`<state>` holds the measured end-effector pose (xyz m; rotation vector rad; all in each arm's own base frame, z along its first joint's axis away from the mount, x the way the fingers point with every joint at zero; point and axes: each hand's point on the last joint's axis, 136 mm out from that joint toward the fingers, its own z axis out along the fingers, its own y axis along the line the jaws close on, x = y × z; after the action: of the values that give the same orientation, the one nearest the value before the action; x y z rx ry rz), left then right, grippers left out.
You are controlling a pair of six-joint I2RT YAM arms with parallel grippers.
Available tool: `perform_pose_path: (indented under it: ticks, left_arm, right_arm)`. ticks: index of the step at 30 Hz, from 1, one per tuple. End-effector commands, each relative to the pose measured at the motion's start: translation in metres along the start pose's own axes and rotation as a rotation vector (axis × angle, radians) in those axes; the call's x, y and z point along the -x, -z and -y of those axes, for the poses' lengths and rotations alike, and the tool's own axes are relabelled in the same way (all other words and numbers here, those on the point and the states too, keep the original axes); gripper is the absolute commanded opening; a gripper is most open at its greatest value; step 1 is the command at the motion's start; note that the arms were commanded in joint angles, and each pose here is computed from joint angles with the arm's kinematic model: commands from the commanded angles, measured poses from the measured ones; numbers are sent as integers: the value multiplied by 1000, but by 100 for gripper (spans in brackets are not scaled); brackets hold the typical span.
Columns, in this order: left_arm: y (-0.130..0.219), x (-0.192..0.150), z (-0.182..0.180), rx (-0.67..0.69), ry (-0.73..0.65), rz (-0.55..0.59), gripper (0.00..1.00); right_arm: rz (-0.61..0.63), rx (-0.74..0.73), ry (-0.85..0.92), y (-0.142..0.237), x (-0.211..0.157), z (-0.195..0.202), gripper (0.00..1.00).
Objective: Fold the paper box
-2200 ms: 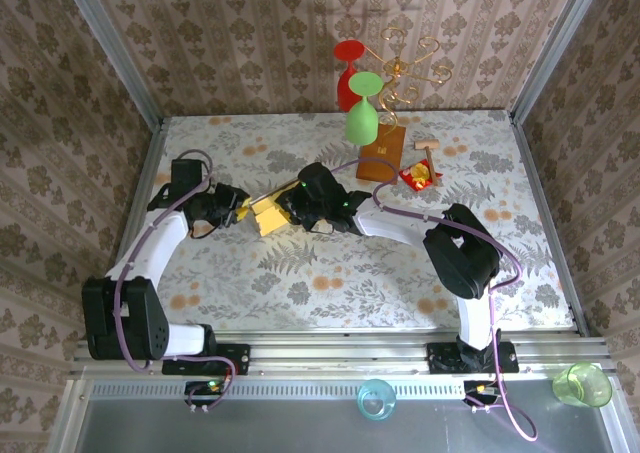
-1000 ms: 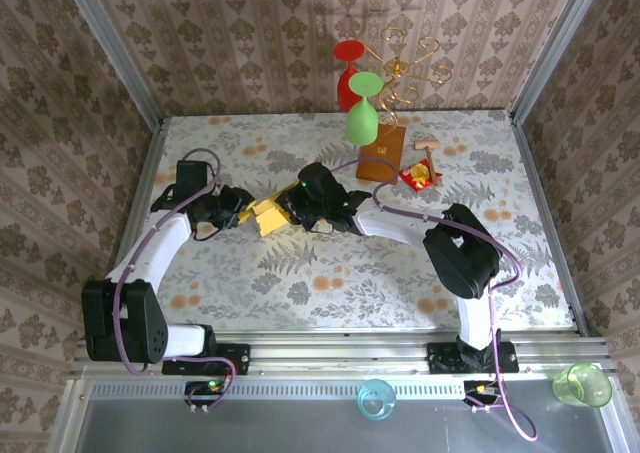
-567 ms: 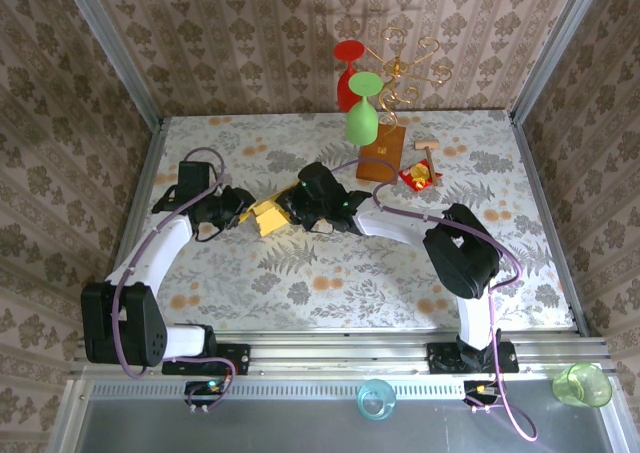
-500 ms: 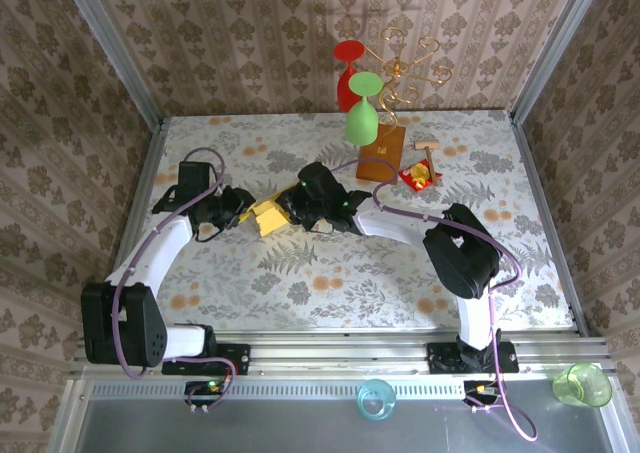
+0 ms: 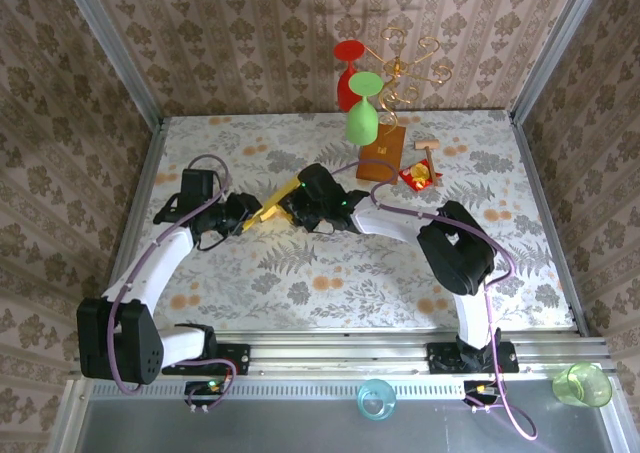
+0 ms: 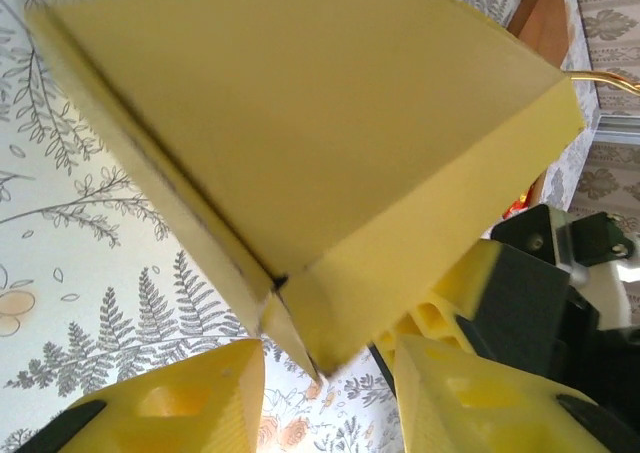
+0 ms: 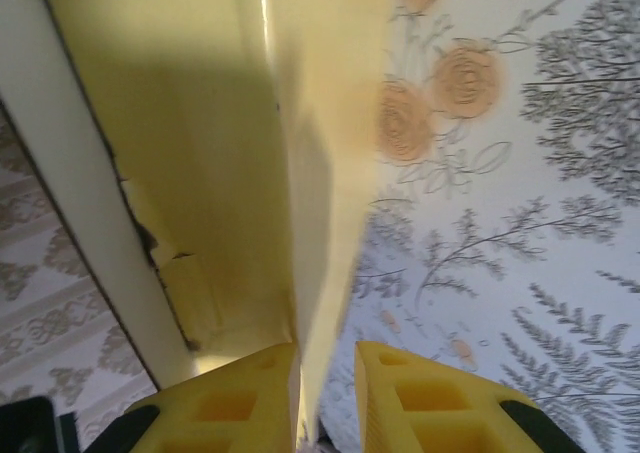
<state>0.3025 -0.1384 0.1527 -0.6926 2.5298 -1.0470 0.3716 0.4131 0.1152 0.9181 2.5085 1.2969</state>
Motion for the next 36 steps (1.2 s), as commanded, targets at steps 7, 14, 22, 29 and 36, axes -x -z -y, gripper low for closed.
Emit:
perform_pose_path:
  ticks: [7,14,22,29,36]
  left_arm:
    - [0,-1,-5,1,38,-32,40]
    - [13,19,-19,36,39,24,40]
    - [-17,40,-53,160,-28,-32,42]
    - [-33,71,-65,177,-16,-29,45]
    - [-42,93,-80,246,-3,-44,46]
  right_arm:
    - [3,-43,-16,-6,1,8,21]
    - [15,-83,-17,2,4,31,17]
    - [90,-91,221,20,57,21,29]
    - [115,-89,250,33,111,28,42]
    - [103,-74,153,23,118,22,44]
